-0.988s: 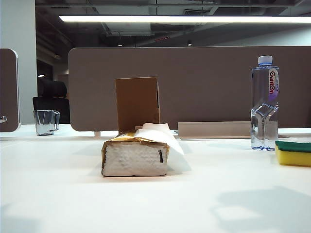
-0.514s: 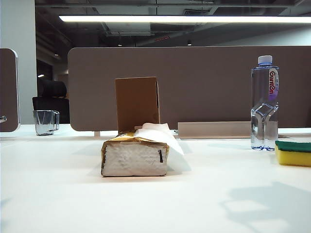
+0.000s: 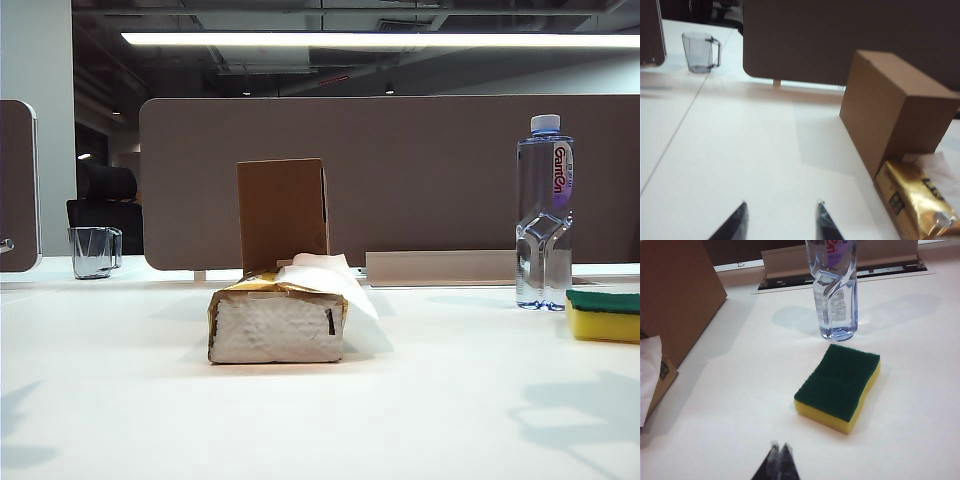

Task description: Move the sponge from left to right to wipe the table, avoiding obstacles on the table, and finally reaching the bottle of mineral water.

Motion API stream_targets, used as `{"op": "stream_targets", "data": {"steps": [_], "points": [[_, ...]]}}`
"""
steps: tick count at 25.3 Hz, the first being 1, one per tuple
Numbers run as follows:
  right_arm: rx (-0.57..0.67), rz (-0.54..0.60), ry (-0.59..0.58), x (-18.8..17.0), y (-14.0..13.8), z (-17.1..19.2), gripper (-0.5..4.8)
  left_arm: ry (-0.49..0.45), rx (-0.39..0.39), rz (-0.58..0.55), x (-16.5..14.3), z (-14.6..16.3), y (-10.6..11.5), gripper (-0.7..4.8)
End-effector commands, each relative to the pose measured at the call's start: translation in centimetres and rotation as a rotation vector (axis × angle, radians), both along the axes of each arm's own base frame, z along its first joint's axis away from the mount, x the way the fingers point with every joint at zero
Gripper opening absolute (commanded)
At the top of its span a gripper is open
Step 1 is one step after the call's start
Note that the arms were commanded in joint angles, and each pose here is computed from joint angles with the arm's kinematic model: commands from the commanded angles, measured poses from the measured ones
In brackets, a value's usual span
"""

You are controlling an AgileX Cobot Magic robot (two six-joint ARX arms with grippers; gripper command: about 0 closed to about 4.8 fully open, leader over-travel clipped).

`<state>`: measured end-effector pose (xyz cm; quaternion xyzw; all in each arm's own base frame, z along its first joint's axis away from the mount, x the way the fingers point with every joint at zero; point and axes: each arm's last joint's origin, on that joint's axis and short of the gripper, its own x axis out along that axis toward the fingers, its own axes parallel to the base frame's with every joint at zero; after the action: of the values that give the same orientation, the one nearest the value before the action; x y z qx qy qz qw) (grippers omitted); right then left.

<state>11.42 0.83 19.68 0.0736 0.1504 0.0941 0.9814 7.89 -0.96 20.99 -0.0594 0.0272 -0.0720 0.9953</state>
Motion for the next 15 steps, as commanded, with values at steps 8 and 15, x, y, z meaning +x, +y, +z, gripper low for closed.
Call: {"op": "stream_targets", "data": {"steps": [8, 15], "points": [[-0.007, 0.006, -0.136, -1.5, 0.0, -2.1, -0.02, 0.02, 0.019, 0.001, 0.8, -2.1, -0.1, 1.42], [-0.011, 0.007, -0.15, -1.9, 0.0, -3.7, -0.02, -0.005, 0.069, 0.041, 1.5, -3.9, 0.0, 1.2]]}}
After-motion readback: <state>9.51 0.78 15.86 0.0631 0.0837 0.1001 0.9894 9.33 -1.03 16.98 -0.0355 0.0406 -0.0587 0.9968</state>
